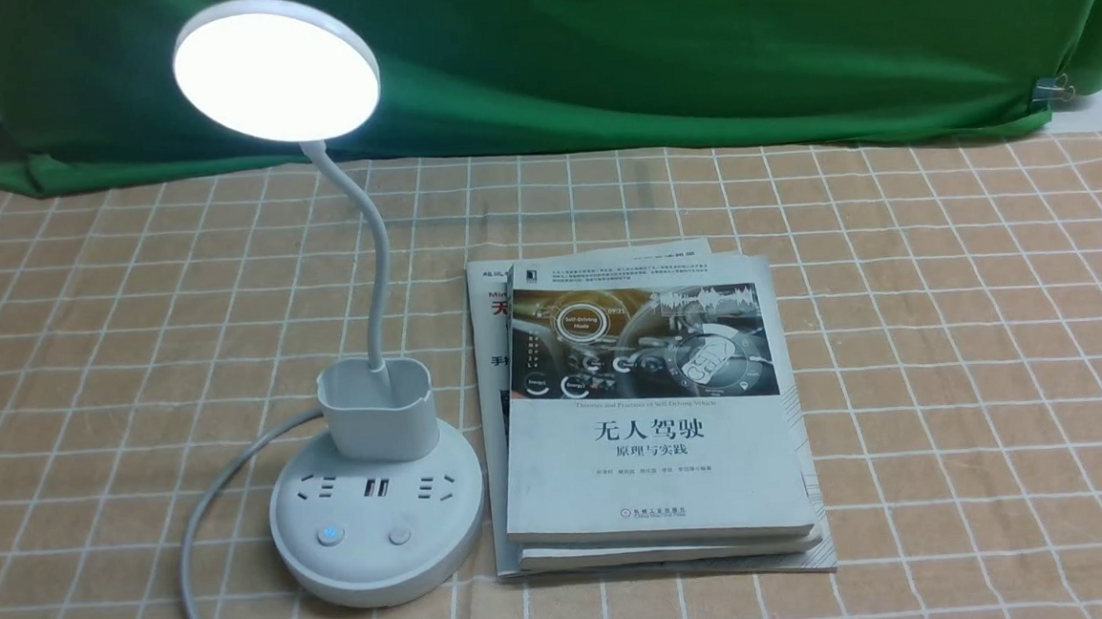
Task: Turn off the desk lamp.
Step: Use the left arm to press the button switch on the lamp holder
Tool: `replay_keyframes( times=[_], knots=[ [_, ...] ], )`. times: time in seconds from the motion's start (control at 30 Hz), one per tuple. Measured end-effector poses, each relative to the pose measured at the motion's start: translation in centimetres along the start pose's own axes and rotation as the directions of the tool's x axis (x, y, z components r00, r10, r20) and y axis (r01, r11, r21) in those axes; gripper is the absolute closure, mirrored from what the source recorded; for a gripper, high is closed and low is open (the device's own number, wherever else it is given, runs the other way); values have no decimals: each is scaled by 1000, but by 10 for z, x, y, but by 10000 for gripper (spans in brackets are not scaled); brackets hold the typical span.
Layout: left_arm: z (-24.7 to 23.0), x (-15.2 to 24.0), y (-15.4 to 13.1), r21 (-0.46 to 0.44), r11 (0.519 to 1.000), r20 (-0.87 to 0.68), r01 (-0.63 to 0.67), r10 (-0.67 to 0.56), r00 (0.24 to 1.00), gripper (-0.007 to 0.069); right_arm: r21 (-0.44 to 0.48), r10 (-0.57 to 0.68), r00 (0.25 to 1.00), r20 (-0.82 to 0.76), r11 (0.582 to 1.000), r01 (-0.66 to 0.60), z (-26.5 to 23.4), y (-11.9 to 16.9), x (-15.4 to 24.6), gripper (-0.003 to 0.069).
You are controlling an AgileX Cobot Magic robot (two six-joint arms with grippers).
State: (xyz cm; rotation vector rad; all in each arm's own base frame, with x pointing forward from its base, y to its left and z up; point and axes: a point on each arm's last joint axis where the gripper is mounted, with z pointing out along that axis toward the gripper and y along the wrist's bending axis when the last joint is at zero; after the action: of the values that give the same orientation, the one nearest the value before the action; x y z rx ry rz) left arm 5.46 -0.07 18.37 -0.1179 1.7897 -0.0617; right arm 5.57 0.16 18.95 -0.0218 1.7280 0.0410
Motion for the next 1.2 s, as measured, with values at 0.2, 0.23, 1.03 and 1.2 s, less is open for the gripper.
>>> replay_keyframes(
  times=[0.2, 0.23, 1.03, 1.2],
  knots=[
    [0, -5, -1, 19, 995, 51, 93, -94, 994, 629, 0, 0, 1000, 0, 1000, 0, 0, 0, 0, 417],
    [0, -5, -2, 69, 992, 51, 101, -105, 993, 629, 0, 0, 1000, 0, 1000, 0, 0, 0, 0, 417],
    [-8, -88, -30, 173, 868, -155, 466, -444, 883, 629, 0, 0, 1000, 0, 1000, 0, 0, 0, 0, 417],
    [26, -115, -38, 109, 950, -580, 294, -180, 795, 629, 0, 0, 1000, 0, 1000, 0, 0, 0, 0, 417]
  ],
)
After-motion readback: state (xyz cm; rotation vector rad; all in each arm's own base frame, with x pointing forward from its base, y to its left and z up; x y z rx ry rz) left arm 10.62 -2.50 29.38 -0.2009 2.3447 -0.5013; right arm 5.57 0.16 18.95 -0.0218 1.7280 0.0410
